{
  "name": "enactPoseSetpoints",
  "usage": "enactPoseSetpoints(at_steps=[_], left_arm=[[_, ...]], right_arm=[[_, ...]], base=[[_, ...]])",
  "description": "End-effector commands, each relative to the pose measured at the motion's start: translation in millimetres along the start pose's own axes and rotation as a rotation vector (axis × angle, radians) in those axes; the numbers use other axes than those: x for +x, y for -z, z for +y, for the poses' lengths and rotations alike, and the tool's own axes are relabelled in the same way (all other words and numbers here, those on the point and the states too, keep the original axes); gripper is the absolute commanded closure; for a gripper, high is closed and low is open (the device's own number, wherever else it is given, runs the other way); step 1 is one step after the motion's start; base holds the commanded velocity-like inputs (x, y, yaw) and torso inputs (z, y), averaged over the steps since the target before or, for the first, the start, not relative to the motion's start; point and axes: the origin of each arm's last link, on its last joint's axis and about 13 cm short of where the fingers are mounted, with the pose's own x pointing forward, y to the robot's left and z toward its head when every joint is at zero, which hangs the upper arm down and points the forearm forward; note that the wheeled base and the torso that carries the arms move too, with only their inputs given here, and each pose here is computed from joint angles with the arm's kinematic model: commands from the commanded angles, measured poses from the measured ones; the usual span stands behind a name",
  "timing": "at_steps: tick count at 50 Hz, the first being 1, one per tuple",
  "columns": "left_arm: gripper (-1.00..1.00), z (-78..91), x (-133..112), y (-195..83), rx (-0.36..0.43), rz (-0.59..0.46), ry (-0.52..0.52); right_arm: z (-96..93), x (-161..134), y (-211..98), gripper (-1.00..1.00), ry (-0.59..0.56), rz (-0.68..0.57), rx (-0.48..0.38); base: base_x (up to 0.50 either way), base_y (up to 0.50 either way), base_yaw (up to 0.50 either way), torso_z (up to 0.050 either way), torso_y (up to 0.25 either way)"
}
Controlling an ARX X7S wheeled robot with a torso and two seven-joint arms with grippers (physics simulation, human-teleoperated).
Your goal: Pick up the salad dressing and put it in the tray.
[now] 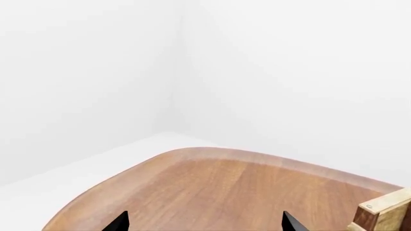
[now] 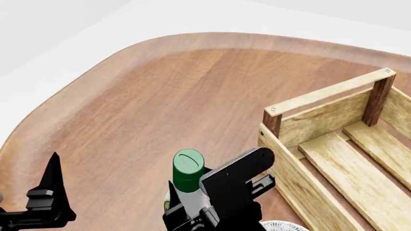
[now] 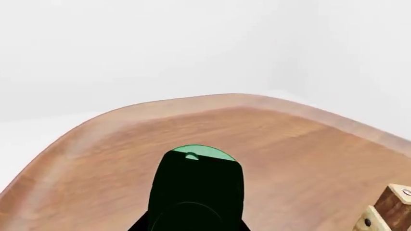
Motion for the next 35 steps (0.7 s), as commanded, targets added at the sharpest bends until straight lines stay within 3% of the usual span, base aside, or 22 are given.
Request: enactPoseSetpoints(at_steps=[1,17,35], left_arm=[[-1.0,0.1,1,1,0.003,0.004,0.0],[-1.0,0.9,2,2,0.012,0.009,-0.005],[-1.0,0.1,1,4,0.014,0.007,0.002]], right_arm=[[-15.0,-11,-30,1.0,0.07,-0.049,-0.026],[-38.2,-23,-54,1.0,0.175,-0.066,-0.03],[-73.7,-33,-69,1.0,0.386,-0.068,-0.059]], base=[[0.0,0.0,0.0,0.0,0.0],[0.0,0.0,0.0,0.0,0.001],[0.0,0.0,0.0,0.0,0.0]])
